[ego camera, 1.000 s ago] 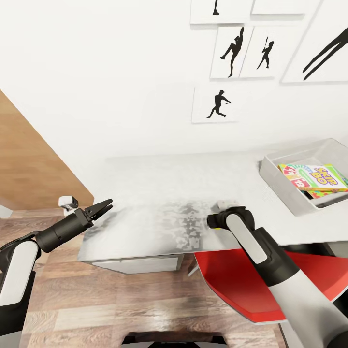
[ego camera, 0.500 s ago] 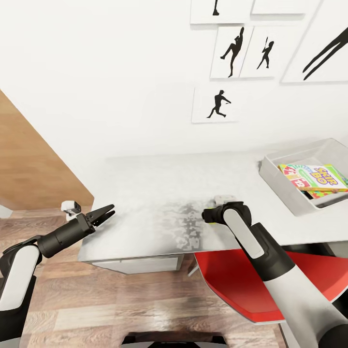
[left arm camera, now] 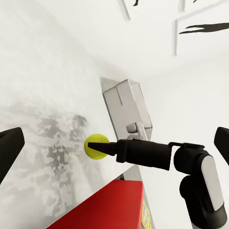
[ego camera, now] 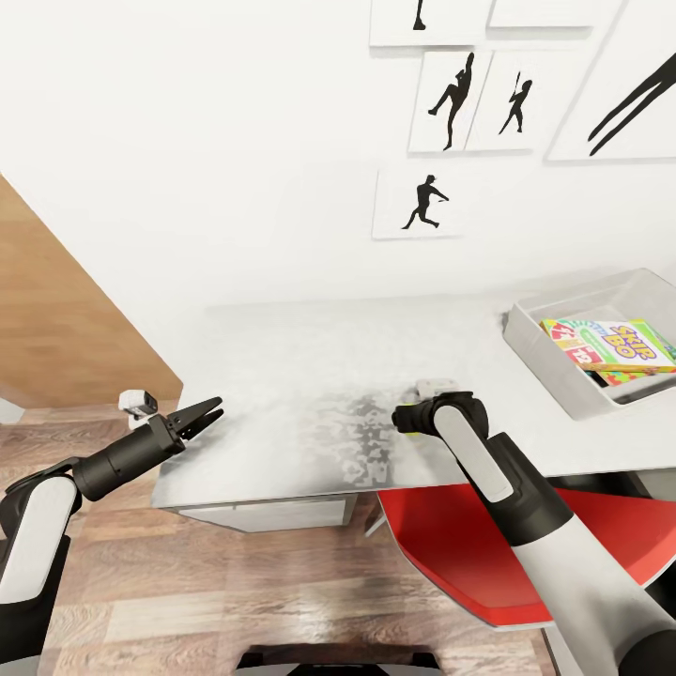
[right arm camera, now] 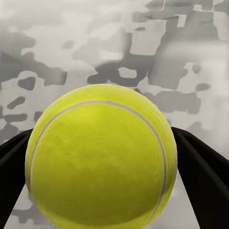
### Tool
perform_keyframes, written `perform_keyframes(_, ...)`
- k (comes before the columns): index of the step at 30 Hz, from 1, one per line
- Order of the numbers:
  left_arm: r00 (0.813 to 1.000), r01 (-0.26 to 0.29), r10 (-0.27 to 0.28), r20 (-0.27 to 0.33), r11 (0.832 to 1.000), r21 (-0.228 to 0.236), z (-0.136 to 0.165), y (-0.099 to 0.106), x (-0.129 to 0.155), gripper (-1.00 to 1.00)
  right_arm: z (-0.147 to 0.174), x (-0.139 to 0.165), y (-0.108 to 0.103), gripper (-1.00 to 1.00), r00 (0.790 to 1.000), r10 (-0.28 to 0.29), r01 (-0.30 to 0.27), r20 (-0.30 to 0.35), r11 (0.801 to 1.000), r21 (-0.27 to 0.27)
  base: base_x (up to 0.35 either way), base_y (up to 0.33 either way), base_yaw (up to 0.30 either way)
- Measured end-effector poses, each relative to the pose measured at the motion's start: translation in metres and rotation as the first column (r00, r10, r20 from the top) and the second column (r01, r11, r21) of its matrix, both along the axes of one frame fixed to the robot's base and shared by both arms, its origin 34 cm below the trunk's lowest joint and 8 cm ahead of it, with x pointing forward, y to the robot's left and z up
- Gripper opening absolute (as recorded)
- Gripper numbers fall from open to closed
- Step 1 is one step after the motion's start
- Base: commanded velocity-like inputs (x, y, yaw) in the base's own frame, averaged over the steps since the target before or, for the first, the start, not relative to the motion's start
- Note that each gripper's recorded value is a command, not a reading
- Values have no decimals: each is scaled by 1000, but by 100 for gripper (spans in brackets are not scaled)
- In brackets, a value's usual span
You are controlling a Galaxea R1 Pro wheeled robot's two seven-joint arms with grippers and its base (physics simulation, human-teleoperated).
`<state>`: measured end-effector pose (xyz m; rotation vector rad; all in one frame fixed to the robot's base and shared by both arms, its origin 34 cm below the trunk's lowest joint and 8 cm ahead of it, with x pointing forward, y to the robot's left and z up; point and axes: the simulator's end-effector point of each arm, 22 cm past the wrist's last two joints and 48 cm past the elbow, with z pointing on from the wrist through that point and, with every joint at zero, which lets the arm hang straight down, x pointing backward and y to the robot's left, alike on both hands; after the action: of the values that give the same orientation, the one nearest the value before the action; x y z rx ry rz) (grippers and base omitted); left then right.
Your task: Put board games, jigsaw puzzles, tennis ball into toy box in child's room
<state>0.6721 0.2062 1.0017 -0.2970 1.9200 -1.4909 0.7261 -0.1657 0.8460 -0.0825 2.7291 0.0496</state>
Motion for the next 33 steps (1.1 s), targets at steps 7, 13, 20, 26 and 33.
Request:
perform_keyframes(7,1000,1,-1,1,1000,0,0,0,0,100,0,0,-1,-100,1000,0,0,1,1000,-3,0,0,0)
perform_keyframes(13,1000,11,-12,-18,999,-43,4,-6,-7,100,21,15,2,-100,999,-14,12,45,999,45,0,0,0)
perform_keyframes(20,1000,15,-15,-15,998,-58,9,-7,-9,100,44,27,4,-100,995,-30,20,91,995,103,0,0,0)
perform_keyframes(26,1000,16,-16,-8,998,-61,14,-8,-10,100,57,33,-2,-100,992,-52,38,113,992,119,0,0,0)
perform_keyframes(33,1000,16,-16,2,998,-61,21,-8,-10,100,66,35,-1,-100,990,-52,36,128,992,123,0,0,0)
